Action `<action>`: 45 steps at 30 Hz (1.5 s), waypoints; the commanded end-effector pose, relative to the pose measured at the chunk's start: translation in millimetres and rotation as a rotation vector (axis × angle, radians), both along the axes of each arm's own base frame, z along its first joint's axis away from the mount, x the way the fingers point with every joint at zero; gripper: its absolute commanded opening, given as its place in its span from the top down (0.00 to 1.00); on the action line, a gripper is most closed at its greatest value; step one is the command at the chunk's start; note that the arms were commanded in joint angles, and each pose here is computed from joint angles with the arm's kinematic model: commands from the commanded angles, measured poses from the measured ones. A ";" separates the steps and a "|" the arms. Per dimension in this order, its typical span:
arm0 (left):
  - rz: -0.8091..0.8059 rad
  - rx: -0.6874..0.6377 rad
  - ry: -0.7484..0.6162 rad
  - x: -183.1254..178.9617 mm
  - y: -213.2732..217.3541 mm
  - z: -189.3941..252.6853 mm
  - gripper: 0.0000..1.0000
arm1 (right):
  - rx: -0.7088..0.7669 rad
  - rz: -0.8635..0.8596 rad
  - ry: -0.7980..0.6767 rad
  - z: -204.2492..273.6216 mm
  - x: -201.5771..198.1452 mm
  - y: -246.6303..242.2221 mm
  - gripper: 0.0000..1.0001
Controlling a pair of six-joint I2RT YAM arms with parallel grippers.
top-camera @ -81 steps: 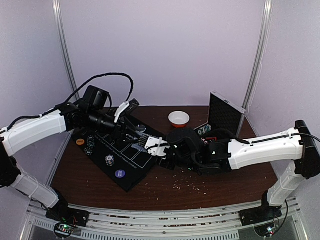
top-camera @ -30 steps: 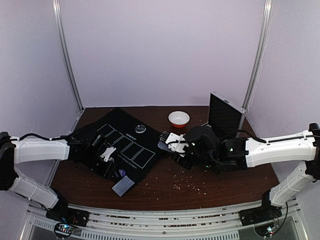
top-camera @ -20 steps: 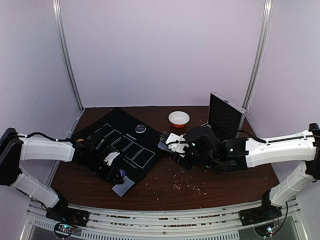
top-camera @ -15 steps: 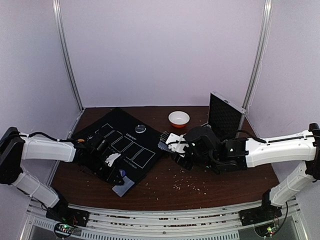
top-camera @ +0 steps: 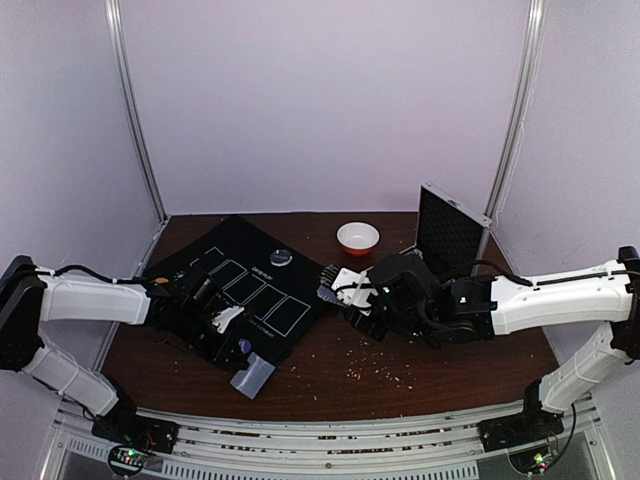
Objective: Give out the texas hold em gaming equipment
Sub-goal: Pick up the poker card from the poker table mat, then distribute the poker card in the big blind area.
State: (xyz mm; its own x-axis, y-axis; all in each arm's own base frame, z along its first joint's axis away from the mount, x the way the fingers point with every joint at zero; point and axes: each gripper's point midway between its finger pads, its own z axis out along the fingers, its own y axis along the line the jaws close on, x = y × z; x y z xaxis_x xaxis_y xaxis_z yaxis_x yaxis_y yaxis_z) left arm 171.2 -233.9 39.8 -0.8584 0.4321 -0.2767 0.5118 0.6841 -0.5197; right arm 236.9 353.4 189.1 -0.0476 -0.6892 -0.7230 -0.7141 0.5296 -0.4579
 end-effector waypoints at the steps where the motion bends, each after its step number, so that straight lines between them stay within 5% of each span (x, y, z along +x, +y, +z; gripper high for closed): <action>1: -0.042 -0.088 -0.085 10.3 -15.6 37.0 1.00 | 0.026 -0.018 -0.019 13.2 1.9 -3.5 0.54; 14: 0.050 -0.092 -0.284 80.2 -0.1 117.2 1.00 | 0.016 -0.021 -0.016 11.2 2.0 -4.9 0.54; 25: 0.303 0.027 -0.385 147.0 89.9 146.1 1.00 | 0.009 -0.001 -0.028 11.3 1.3 -6.0 0.53; 36: 0.810 -0.002 -0.454 227.1 236.8 167.4 1.00 | 0.011 0.061 -0.005 8.9 4.6 -4.0 0.53; 45: 0.929 0.227 -0.449 286.1 329.3 143.0 1.00 | 0.017 0.087 0.011 7.1 12.1 -5.1 0.53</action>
State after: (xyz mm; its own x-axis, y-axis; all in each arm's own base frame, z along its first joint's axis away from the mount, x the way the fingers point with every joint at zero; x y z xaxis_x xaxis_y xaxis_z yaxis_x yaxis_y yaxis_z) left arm 427.2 69.4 182.6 -0.7328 -0.3094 -0.6061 -0.1325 0.9385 -0.3189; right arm 247.5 347.2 186.3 -0.0180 -0.7040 -0.7100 -0.7560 0.4743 -0.4511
